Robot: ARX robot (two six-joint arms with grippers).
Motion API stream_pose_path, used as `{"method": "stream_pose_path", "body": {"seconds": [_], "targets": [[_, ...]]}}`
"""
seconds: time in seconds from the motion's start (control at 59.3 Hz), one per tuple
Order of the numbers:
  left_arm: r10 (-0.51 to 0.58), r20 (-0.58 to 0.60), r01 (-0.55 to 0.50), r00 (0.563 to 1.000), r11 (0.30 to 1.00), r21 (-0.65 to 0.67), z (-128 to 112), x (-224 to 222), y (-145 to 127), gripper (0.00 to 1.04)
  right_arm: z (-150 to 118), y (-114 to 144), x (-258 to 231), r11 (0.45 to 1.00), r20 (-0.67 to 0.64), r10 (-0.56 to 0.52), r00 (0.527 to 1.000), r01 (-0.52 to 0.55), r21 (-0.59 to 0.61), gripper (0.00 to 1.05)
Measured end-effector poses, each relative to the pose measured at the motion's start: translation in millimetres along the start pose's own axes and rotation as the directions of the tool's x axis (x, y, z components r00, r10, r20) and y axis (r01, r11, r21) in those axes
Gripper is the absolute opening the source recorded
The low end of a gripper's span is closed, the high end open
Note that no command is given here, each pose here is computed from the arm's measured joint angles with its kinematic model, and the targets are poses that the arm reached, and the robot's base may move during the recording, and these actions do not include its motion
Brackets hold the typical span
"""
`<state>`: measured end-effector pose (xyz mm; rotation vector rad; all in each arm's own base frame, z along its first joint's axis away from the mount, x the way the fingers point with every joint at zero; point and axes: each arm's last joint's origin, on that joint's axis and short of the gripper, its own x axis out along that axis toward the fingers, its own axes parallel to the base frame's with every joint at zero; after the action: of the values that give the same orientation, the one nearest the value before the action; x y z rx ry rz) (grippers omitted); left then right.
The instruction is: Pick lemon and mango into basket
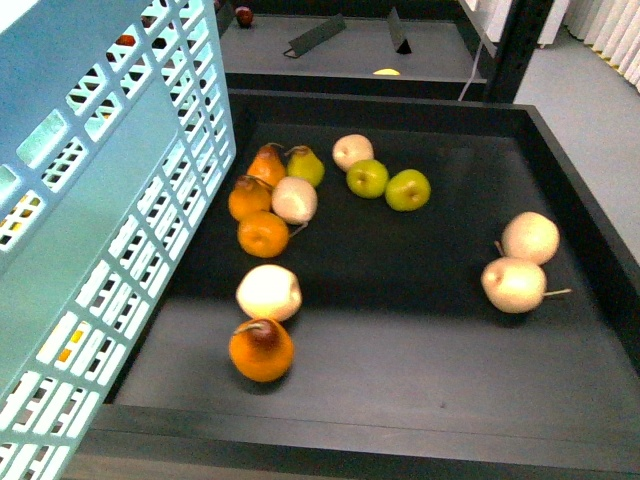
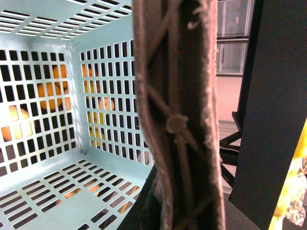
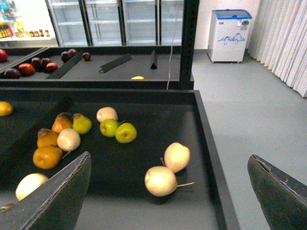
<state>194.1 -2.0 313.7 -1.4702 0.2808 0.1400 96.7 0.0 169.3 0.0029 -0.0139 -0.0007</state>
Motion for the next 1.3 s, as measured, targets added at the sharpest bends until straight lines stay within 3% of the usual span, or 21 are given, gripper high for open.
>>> {"method": "stream_pose_path", "body": {"seconds": [1.299], "targets": [[0.003,0.0,-0.003,1.0,1.0,0.002,0.1,0.2,0.4,0.05,0.0,-0.1,0.0,1.0,0.0,-0.002,1.0,0.002,0.0,0.96]]}}
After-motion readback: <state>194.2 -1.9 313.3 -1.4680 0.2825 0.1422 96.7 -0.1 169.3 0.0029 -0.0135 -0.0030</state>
